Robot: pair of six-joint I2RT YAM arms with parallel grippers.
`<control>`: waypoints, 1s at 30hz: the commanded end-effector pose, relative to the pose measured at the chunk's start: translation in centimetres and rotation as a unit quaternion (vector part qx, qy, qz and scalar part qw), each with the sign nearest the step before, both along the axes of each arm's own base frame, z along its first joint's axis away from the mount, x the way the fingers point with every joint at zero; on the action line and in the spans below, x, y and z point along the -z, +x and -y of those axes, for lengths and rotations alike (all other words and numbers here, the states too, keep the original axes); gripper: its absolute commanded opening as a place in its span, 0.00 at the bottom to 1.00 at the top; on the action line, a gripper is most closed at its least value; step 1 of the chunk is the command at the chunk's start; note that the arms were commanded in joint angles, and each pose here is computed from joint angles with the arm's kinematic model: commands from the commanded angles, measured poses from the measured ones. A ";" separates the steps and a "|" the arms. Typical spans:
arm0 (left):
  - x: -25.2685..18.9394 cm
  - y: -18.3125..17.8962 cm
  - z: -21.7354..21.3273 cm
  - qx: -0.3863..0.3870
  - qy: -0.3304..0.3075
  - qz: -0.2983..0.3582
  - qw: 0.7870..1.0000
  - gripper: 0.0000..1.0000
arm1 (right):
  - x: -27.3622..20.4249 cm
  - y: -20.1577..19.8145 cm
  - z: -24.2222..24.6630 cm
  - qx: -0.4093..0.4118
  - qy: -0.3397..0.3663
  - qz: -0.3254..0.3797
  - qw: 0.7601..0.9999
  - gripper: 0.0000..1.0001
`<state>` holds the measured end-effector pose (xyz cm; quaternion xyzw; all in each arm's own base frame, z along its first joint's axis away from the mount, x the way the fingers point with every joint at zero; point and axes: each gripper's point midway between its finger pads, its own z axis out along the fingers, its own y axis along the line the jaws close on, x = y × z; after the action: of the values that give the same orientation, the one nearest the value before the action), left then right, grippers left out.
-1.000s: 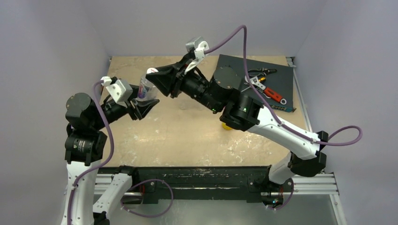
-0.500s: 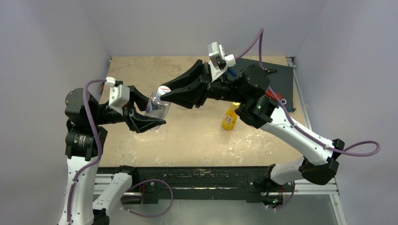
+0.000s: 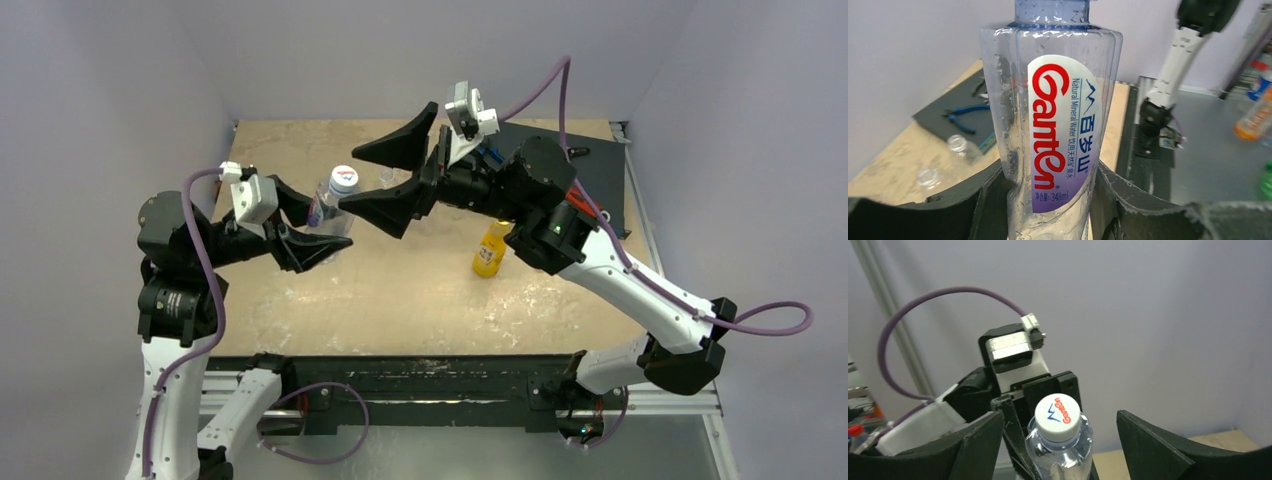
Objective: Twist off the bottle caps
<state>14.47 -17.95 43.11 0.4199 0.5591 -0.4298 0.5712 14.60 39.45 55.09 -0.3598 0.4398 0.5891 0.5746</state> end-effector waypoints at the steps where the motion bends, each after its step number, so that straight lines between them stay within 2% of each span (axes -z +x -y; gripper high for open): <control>1: -0.6 3.9 -2.2 -0.137 0.005 0.055 0.989 0.00 | -2.9 2.5 1.9 0.103 0.037 -0.020 0.994 0.92; 4: -0.4 5.2 -3.1 -0.181 0.004 0.064 0.981 0.00 | -3.0 3.5 0.7 0.159 0.032 -0.040 0.986 0.94; 9: 0.3 7.0 -4.5 -0.236 0.015 0.078 0.969 0.00 | -2.1 5.2 -2.5 0.244 -0.009 -0.089 0.966 0.91; 17: 1.3 7.8 -5.4 -0.265 0.037 0.084 0.960 0.00 | -2.2 7.4 -2.1 0.314 0.019 -0.131 0.940 0.83; 24: 1.3 7.7 -5.4 -0.264 0.032 0.086 0.960 0.00 | -1.5 7.7 -2.4 0.321 0.023 -0.146 0.936 0.76; 30: 1.1 7.7 -5.3 -0.262 0.027 0.086 0.961 0.00 | -1.1 7.4 -3.8 0.298 0.017 -0.153 0.942 0.69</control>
<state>21.87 -12.90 41.12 0.3093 0.6242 -0.2239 0.6816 22.29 43.55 54.18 -0.1305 0.6142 0.4222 0.6538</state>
